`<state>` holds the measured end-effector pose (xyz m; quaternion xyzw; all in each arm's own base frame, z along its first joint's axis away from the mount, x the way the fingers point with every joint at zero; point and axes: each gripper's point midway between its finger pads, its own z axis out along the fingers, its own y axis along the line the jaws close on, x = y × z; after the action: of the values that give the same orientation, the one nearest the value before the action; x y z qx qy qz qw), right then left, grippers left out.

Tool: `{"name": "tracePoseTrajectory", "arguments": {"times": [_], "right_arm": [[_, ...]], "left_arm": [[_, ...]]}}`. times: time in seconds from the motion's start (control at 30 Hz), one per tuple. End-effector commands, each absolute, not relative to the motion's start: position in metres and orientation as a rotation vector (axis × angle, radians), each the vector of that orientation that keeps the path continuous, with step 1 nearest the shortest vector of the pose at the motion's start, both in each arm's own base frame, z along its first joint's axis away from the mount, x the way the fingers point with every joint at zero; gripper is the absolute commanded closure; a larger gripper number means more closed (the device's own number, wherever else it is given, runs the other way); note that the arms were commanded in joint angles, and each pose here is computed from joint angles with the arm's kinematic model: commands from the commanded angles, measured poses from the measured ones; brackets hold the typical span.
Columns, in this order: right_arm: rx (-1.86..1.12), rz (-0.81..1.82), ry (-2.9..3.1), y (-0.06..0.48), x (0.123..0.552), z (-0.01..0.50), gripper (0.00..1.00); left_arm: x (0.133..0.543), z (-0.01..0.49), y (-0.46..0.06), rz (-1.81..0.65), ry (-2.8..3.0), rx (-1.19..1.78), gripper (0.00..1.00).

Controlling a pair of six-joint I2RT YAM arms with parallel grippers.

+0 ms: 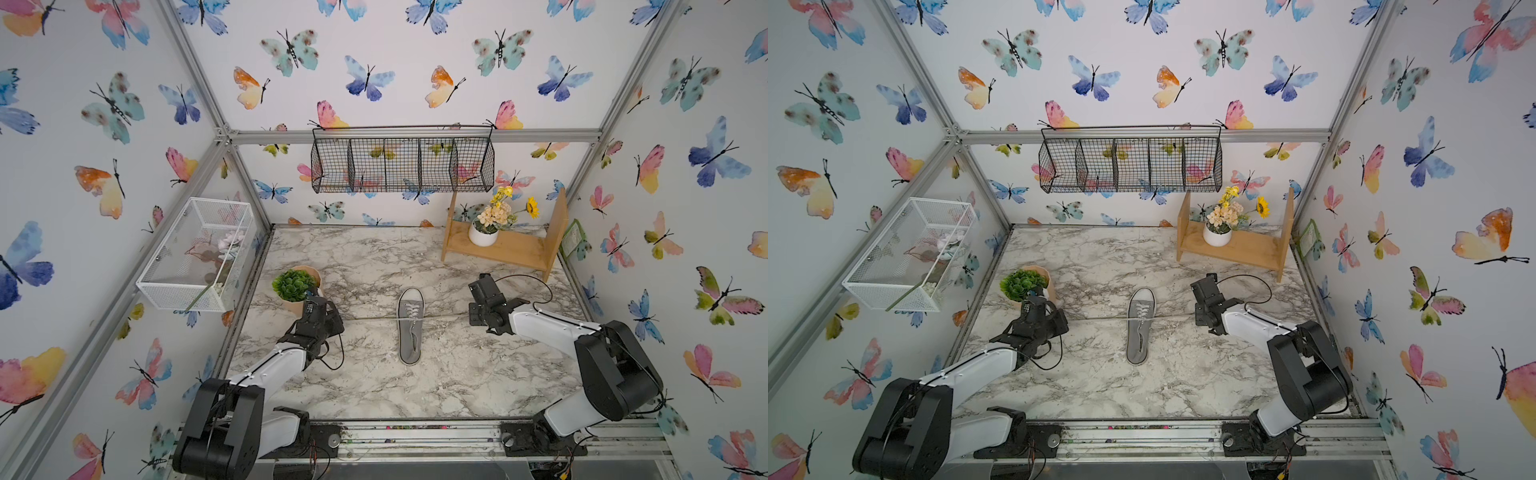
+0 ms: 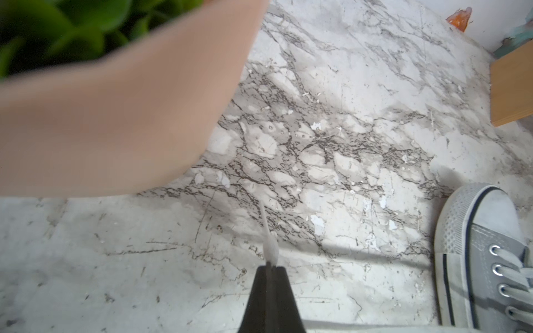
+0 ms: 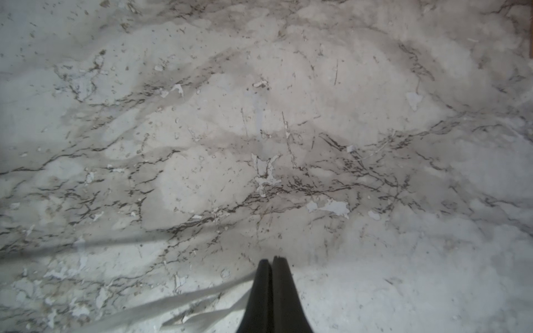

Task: Tie the shoes
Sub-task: Tie the shoelace on the shoe.

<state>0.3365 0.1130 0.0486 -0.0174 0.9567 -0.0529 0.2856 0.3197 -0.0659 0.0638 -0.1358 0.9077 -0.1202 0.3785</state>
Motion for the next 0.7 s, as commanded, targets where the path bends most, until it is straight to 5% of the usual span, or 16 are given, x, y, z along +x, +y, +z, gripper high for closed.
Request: {"name": "tracePoseTrajectory", "arguments": {"times": [0.0,0.67], "right_arm": [[-0.056,-0.25,2.566,0.103,0.339,0.05,0.96],[-0.086,-0.247,2.575,0.104,0.339,0.059,0.96]], "left_arm": [[0.315,0.056,-0.05,-0.194,2.329,-0.384,1.0],[0.323,0.09,-0.028,-0.165,2.217,-0.492,1.0]]}}
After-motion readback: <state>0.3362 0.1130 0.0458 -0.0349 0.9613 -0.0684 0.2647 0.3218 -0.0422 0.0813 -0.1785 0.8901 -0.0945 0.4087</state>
